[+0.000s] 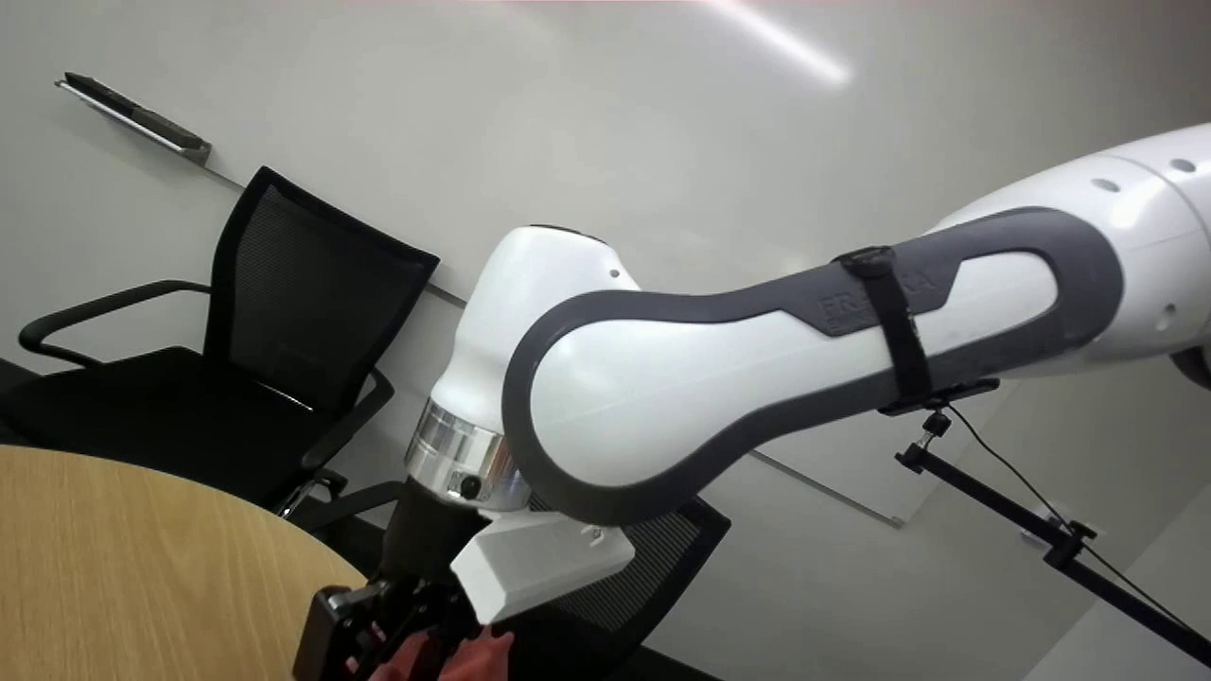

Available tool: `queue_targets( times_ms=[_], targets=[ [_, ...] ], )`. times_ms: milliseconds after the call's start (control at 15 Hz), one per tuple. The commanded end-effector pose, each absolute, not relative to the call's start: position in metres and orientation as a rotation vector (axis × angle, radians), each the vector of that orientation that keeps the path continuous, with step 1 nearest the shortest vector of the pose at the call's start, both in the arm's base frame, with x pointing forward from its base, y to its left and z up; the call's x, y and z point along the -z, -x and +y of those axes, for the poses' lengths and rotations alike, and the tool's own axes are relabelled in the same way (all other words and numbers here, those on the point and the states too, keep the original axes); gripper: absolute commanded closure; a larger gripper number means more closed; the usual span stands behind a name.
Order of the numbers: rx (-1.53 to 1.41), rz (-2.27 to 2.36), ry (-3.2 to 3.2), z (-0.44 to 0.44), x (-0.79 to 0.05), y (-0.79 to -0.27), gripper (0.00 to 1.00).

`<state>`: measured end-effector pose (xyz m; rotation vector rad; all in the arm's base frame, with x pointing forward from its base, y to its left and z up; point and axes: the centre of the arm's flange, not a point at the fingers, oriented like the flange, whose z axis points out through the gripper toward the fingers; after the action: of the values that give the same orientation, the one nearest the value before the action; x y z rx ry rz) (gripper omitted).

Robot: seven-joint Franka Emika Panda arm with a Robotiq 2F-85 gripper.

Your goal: Place the sweatshirt on the table

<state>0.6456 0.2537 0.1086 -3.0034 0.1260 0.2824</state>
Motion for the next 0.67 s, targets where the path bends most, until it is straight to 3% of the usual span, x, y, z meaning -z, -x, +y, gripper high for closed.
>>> queue_targets(
  times_ms=[0, 600],
  targets=[
    [-0.362, 0.054, 3.036, 0.229, -0.14, -0.65, 0.0],
    [-0.481, -0.236, 2.907, 0.115, -0.17, -0.677, 0.0]
  ],
)
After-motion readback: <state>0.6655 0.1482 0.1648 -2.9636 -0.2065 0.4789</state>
